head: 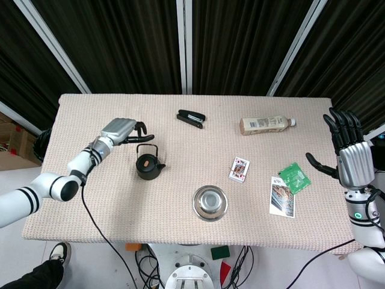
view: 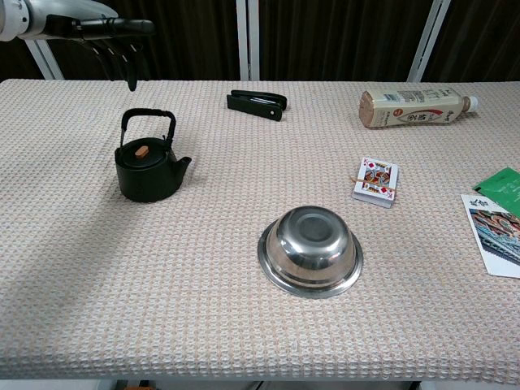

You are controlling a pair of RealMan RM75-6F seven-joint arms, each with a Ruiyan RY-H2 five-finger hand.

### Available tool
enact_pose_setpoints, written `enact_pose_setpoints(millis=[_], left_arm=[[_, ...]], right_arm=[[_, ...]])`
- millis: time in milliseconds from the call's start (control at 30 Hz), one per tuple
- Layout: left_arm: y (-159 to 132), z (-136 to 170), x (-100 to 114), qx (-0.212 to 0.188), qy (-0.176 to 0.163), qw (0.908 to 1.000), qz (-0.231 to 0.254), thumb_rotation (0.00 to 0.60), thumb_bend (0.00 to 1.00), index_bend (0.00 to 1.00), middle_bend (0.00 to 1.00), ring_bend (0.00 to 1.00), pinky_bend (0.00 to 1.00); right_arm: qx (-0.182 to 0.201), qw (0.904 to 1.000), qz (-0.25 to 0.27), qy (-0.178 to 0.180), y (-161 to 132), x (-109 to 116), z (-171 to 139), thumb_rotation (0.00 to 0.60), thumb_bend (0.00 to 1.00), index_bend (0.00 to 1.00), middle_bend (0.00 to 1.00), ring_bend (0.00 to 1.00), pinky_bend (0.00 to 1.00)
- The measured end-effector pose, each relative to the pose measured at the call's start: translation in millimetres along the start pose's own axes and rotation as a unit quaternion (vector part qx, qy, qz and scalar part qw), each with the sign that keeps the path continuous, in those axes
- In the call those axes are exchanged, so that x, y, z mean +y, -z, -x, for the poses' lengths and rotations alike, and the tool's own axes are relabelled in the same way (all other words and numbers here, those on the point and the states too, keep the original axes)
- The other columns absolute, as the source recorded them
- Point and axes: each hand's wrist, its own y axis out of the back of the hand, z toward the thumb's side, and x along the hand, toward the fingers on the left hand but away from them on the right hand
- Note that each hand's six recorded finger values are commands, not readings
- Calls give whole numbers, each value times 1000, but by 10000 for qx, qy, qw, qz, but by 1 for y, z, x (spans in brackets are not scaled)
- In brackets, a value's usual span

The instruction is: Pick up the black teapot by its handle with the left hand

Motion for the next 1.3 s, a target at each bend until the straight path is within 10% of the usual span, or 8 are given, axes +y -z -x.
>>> enact_pose_setpoints(millis=[1300], left_arm=[[-23, -32, -44, 217, 777, 9964, -277, 0, 0, 496, 581, 473, 277]], right_arm=[[-147, 9999, 5, -76, 13, -7, -7, 600, 176, 0, 0, 0, 0]])
